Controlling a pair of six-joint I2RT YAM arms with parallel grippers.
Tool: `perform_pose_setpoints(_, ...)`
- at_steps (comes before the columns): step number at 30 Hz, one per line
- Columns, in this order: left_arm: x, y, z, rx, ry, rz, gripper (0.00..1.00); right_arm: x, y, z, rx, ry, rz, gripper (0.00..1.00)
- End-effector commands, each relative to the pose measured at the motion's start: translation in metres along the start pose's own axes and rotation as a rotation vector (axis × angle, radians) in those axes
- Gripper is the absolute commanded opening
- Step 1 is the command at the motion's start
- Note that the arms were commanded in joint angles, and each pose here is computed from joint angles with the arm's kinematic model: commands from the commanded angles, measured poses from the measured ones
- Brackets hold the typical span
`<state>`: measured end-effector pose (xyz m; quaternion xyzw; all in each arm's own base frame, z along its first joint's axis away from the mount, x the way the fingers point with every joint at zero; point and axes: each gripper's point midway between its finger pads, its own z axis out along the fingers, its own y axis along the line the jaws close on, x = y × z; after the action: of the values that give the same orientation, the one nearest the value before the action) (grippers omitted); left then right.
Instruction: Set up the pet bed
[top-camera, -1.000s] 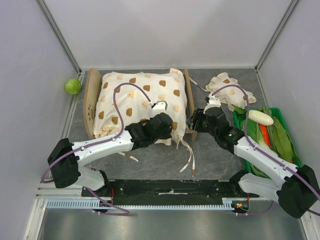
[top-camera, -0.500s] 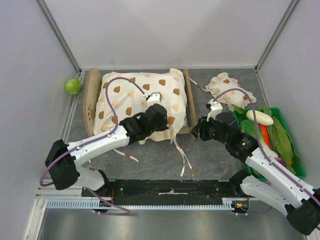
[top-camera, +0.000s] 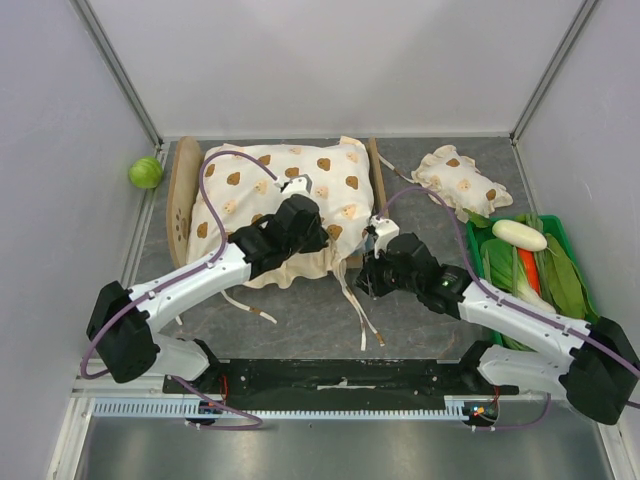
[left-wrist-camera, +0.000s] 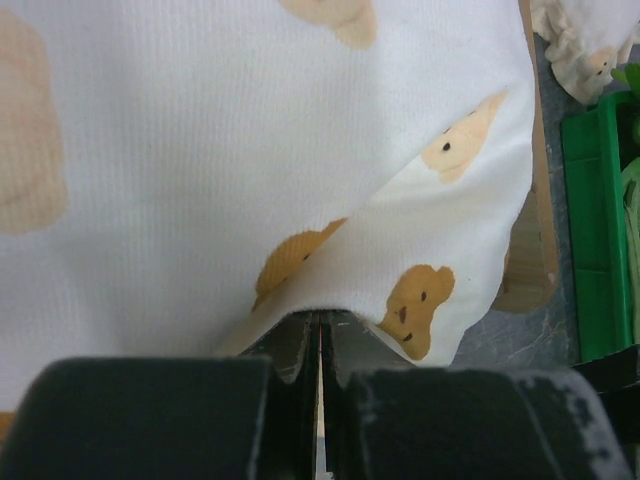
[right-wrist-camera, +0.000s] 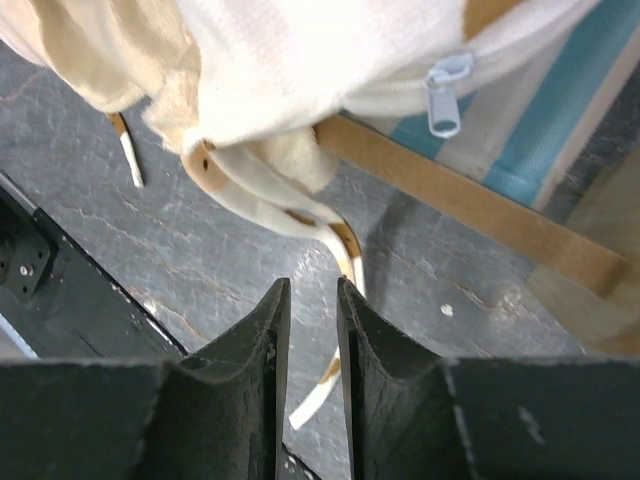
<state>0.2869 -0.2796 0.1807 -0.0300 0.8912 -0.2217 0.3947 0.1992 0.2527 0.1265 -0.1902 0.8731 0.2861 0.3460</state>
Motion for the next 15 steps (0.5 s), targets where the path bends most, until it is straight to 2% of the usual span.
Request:
perform_pose_setpoints(1,-0.023,-0.003,-0.008,0.029,-0.063,-0.001,0.02,-0.034,0.013,0.014,-0.02,-0.155,0.037,0.32)
perform_pose_setpoints(15,-0.026,0.006,-0.009,0.015,-0.063,-0.01,0.02,-0.042,0.017,0.043,-0.03,-0.196,0.071,0.32)
